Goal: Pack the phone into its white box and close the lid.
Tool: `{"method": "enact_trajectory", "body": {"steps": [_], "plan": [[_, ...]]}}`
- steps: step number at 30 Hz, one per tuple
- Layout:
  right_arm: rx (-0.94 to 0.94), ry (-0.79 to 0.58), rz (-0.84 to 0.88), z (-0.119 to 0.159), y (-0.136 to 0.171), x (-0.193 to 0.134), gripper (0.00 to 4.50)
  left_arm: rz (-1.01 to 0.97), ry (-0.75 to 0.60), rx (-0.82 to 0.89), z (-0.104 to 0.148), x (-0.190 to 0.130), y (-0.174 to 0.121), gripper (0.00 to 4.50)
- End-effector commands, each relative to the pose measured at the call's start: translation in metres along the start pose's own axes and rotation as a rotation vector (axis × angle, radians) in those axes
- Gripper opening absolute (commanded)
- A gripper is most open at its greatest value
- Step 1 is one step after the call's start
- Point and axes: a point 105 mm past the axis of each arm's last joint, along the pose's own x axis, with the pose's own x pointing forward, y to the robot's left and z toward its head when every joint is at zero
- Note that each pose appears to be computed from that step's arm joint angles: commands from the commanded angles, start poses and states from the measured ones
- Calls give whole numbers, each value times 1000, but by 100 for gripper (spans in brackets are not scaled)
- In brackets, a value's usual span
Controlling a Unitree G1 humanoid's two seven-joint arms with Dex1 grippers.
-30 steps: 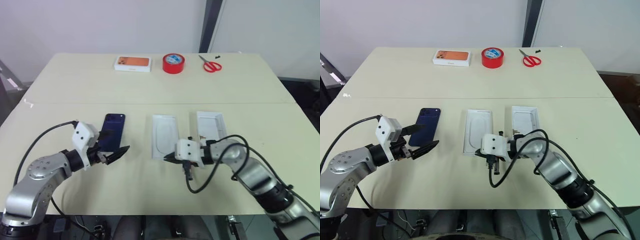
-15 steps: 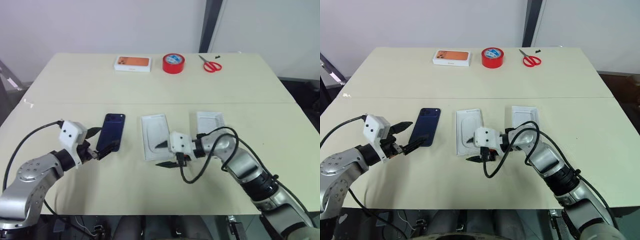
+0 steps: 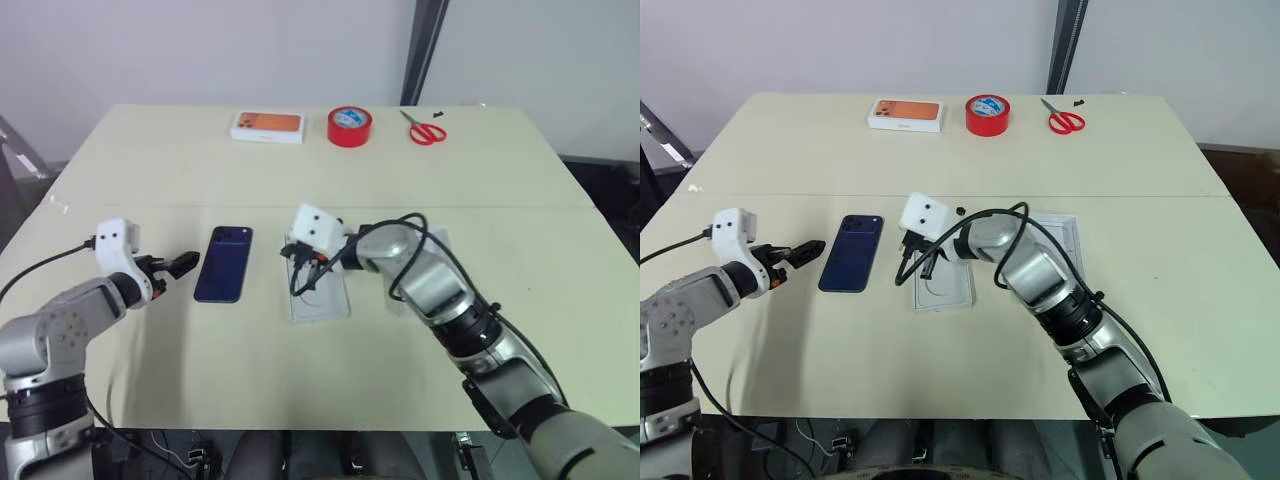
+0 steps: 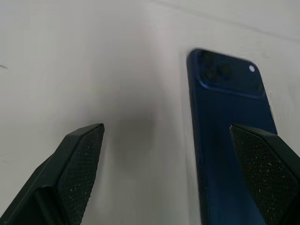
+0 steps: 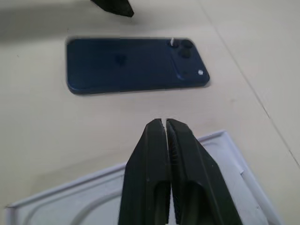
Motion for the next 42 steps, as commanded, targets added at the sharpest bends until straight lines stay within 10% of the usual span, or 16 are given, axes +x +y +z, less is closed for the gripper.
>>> {"method": "enact_trajectory", "body": {"steps": [1, 14, 31, 42], "plan": [[-125, 3, -28, 13, 1, 11, 4, -52, 33, -57, 6, 9, -11, 450], [-280, 79, 34, 14, 28, 40, 4, -263, 323, -97, -39, 18, -56, 450], [-422, 154, 37, 6, 32, 50, 4, -450, 357, -110, -63, 0, -104, 450], [-396, 144, 36, 4, 31, 48, 4, -372, 230, -314, -39, 9, -78, 450]]}}
